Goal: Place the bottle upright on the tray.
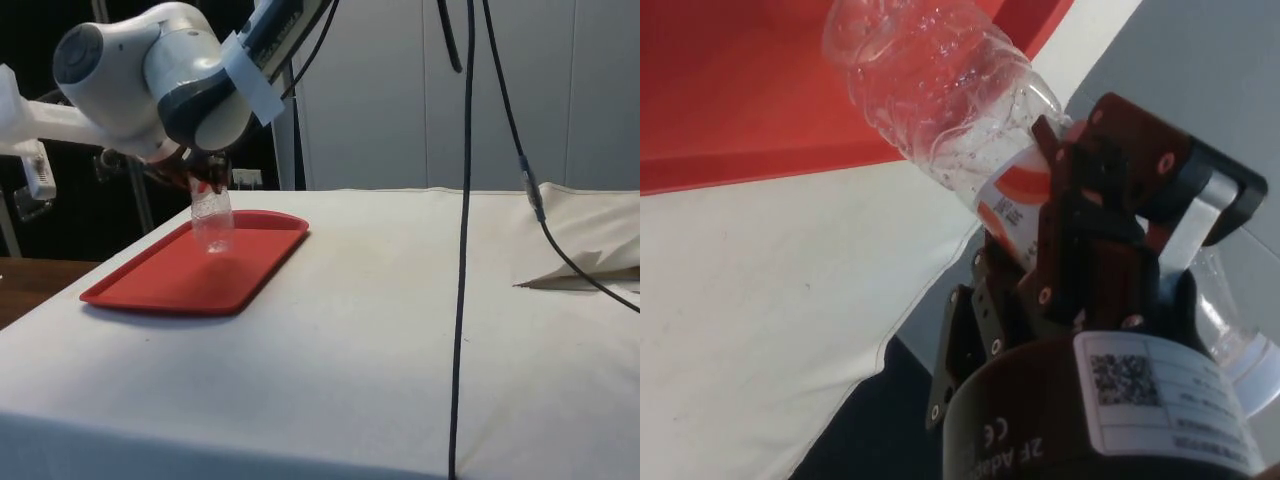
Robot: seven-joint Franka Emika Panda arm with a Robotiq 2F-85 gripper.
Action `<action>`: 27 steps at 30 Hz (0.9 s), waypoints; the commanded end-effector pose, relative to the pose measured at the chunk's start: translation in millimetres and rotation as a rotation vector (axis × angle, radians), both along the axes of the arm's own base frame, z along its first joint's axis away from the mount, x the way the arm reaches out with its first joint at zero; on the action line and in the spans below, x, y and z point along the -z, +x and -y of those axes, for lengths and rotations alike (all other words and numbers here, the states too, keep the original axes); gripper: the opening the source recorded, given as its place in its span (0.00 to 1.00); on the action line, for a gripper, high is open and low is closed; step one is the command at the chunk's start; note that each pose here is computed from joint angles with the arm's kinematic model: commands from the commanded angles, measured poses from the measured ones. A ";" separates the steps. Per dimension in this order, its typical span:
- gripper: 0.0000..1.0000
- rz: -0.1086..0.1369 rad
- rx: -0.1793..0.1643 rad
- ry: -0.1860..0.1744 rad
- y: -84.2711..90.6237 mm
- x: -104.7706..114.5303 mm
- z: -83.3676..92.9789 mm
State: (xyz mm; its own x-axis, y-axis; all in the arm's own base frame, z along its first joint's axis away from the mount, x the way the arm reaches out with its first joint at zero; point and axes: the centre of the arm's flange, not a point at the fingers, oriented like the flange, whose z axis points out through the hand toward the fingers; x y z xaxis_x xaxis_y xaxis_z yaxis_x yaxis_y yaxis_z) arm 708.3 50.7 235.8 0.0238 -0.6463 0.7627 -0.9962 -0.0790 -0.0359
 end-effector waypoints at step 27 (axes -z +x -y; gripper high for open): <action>0.03 -0.024 0.011 -0.025 7.4 14.1 1.4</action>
State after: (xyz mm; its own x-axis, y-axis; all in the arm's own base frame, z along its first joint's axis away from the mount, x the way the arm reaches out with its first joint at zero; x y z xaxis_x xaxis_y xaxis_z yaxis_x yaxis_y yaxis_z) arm 715.2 48.9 222.9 0.0369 -0.6217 0.7824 -0.9977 -0.0680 -0.0070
